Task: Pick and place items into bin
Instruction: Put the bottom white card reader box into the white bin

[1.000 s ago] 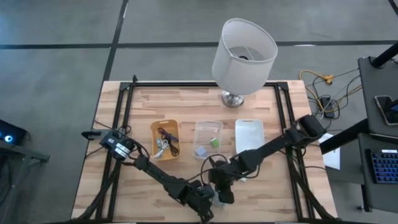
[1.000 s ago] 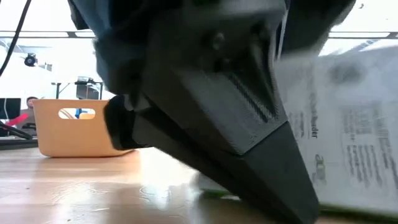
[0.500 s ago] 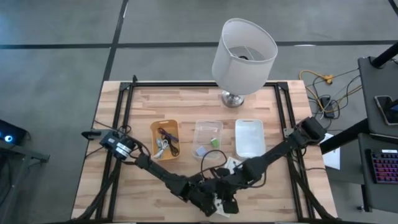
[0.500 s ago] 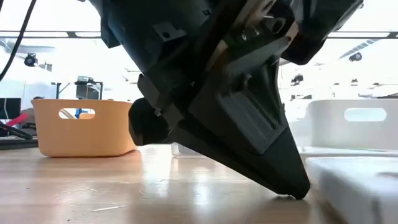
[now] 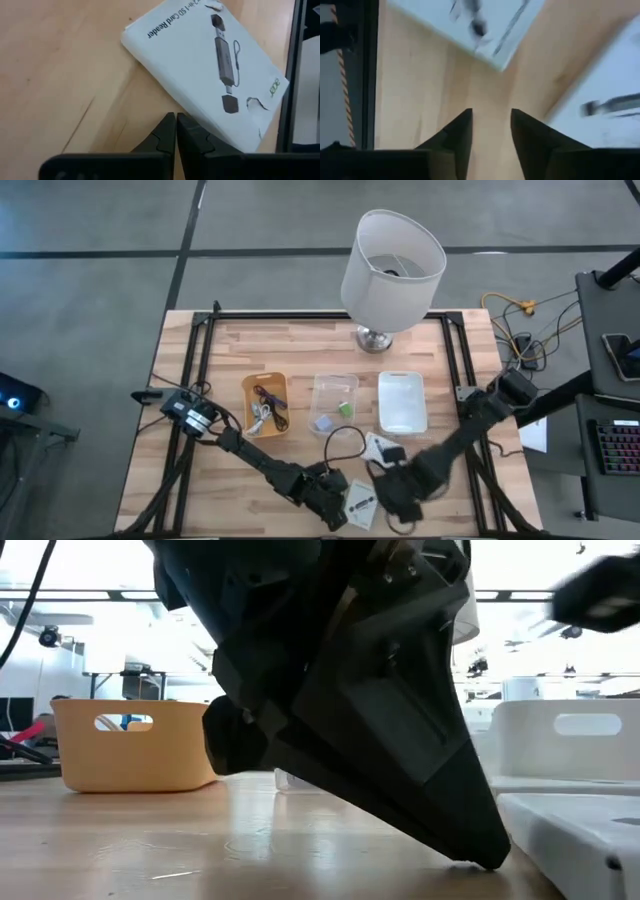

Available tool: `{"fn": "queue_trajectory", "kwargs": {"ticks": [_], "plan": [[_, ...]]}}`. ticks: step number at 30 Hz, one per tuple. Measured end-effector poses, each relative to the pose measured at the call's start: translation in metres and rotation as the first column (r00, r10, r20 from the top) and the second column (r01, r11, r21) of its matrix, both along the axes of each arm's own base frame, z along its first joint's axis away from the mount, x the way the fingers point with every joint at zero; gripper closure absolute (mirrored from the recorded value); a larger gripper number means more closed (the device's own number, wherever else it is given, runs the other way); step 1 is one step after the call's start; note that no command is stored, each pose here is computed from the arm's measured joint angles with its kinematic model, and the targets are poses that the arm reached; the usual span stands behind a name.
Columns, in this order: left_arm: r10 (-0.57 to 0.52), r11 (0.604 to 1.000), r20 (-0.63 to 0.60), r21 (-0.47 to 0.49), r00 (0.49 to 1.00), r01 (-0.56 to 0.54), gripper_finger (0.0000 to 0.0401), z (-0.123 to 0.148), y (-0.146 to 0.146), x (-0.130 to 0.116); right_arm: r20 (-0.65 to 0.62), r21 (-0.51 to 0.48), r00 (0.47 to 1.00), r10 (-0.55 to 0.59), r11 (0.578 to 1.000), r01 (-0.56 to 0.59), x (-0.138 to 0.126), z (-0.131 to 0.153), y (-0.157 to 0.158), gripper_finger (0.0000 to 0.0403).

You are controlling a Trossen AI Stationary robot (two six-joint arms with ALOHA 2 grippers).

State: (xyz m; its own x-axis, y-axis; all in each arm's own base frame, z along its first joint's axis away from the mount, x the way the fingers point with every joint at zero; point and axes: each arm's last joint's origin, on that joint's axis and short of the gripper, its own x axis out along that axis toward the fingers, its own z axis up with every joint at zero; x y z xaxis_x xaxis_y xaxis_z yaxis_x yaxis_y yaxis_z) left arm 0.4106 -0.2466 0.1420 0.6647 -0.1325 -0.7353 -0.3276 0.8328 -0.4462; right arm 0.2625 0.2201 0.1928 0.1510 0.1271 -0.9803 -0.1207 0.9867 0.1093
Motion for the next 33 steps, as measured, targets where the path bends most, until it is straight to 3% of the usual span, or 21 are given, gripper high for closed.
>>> {"fn": "queue_trajectory", "kwargs": {"ticks": [5,11,17,24,33], "plan": [[-0.034,0.999,0.064,-0.001,0.997,0.034,0.0401,0.021,0.0,0.005,0.017,0.053,0.995,-0.093,0.994,0.092,-0.011,-0.024,0.01,0.0256],[-0.085,0.996,0.129,0.015,0.988,0.084,0.0401,0.048,0.001,0.006,0.06,0.175,0.982,-0.182,0.97,0.169,-0.008,-0.032,0.017,0.0262],[-0.107,0.994,0.087,-0.011,0.99,0.109,0.0401,0.038,0.002,0.004,0.068,0.251,0.976,-0.208,0.95,0.185,-0.003,-0.036,0.022,0.0268],[-0.102,0.993,0.135,-0.041,0.986,0.108,0.0401,0.036,0.006,0.012,0.038,0.268,0.973,-0.229,0.94,0.211,-0.001,-0.046,0.026,0.0269],[-0.129,0.99,0.103,-0.034,0.986,0.133,0.0401,0.021,0.01,0.015,0.062,0.292,0.954,-0.294,0.919,0.264,0.003,-0.051,0.025,0.0283]]}}
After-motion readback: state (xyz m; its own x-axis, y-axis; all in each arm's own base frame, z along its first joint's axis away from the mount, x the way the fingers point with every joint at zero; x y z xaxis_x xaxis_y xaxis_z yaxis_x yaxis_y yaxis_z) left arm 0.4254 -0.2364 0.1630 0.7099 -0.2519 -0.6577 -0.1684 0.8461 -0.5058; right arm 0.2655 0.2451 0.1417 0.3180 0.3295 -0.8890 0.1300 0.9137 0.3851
